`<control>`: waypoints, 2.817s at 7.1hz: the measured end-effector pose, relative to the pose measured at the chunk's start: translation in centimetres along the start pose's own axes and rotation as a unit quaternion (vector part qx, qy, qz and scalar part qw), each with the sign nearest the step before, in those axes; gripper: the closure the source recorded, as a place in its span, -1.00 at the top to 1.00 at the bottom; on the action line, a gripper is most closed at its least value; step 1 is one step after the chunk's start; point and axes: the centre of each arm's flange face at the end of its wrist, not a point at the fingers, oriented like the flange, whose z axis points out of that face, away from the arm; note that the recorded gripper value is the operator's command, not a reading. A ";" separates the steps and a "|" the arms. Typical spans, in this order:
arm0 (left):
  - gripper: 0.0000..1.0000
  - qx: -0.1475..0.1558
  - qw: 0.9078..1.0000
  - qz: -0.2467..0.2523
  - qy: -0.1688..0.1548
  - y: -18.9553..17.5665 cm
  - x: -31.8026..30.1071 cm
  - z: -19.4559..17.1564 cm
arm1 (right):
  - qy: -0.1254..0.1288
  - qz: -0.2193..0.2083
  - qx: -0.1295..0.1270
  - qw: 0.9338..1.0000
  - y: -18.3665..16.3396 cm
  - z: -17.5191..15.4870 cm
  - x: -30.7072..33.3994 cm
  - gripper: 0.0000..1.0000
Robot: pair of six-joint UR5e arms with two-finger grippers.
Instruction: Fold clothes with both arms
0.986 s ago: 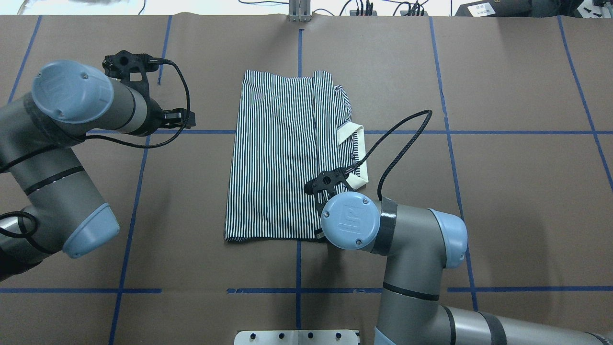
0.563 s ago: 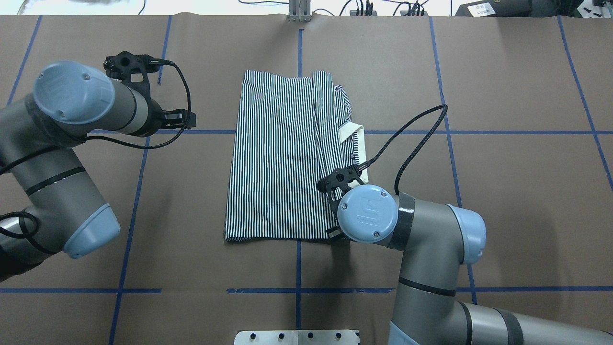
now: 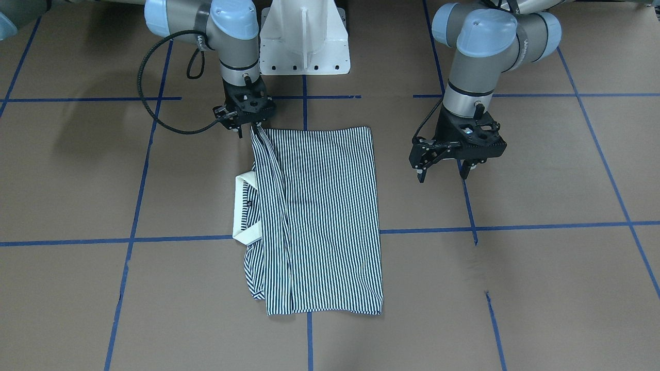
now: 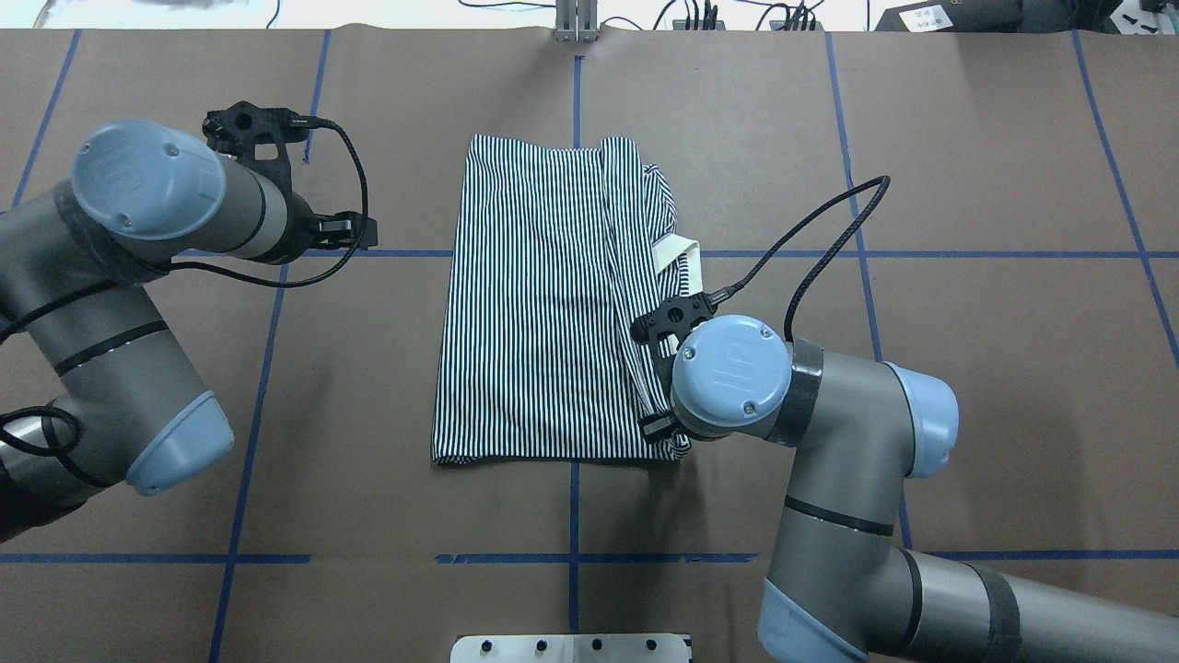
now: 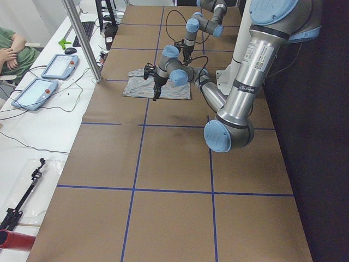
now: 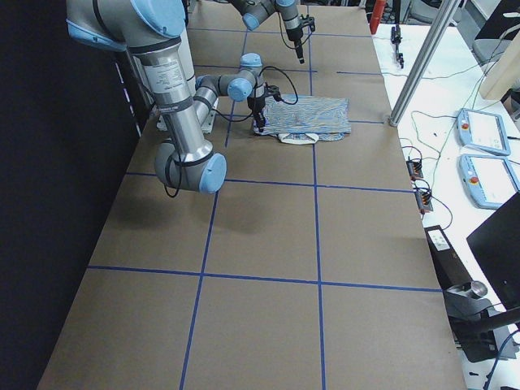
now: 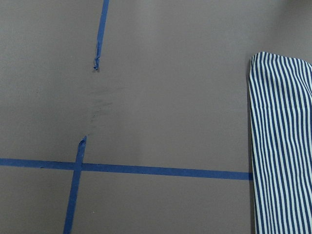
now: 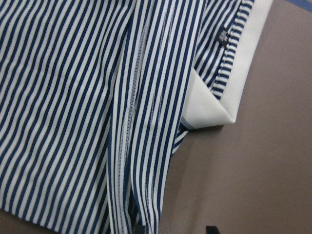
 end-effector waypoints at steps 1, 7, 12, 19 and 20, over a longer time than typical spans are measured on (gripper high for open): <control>1.00 0.000 1.000 0.001 0.000 0.0 0.0 0.1 | -0.003 0.002 0.005 1.000 -1.5 -0.5 -0.2 1.00; 1.00 0.000 1.000 0.000 0.000 0.0 0.0 0.1 | 0.028 -0.009 -0.024 0.999 -3.5 3.8 -4.0 1.00; 1.00 0.001 1.000 -0.003 0.003 0.0 0.3 0.0 | 0.058 -0.005 -0.030 0.998 -3.5 5.3 2.8 1.00; 1.00 0.000 1.000 0.002 0.003 0.0 0.2 -0.1 | 0.062 -0.016 0.011 0.998 -16.4 2.3 1.1 1.00; 1.00 -0.001 1.000 0.002 0.002 0.1 0.1 0.0 | 0.063 -0.015 0.015 0.998 -18.5 3.2 -0.1 1.00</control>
